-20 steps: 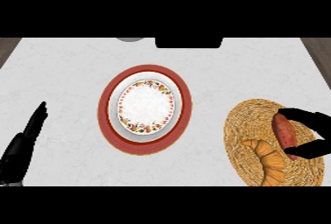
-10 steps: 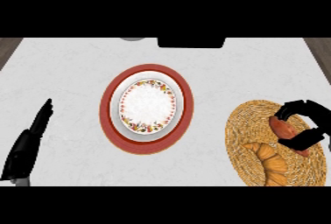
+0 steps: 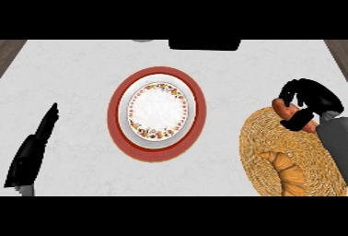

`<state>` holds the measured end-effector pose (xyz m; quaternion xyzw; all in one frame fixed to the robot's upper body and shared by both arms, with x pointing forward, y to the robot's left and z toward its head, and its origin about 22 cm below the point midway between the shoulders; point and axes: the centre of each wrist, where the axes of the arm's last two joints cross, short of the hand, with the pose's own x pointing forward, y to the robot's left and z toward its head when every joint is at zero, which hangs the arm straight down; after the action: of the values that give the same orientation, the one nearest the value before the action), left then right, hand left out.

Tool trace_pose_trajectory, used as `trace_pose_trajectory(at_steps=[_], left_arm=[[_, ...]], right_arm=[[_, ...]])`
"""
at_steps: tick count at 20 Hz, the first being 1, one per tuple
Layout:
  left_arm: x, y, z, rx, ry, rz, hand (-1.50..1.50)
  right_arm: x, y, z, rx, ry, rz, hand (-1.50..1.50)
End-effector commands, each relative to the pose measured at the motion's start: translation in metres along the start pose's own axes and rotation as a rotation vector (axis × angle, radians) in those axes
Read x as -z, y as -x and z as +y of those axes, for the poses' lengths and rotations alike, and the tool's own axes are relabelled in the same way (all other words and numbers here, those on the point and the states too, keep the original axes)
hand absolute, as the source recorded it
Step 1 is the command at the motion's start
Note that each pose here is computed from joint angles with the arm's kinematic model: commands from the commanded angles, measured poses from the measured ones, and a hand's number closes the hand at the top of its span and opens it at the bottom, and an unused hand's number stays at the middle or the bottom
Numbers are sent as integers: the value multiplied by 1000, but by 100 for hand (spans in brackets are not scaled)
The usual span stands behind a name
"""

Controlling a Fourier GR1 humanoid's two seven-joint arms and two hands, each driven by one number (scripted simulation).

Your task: Pick the sweet potato from the placemat and place it in the plate

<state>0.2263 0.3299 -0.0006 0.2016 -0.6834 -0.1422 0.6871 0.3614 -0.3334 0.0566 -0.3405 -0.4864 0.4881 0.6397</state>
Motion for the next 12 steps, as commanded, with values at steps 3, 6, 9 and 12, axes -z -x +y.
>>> trace_pose_trajectory(at_steps=[3,6,9,12], left_arm=[[-9,1,9,-7,-16,22,0],[-6,1,3,-8,-16,20,0],[-6,-2,1,5,-46,31,0],[-14,6,11,13,-19,35,0]], right_arm=[[10,-15,-22,-43,236,-40,150],[8,-31,-32,-30,360,-89,150],[-8,-47,-57,-15,507,-204,150],[-20,-59,-88,22,553,-347,150]])
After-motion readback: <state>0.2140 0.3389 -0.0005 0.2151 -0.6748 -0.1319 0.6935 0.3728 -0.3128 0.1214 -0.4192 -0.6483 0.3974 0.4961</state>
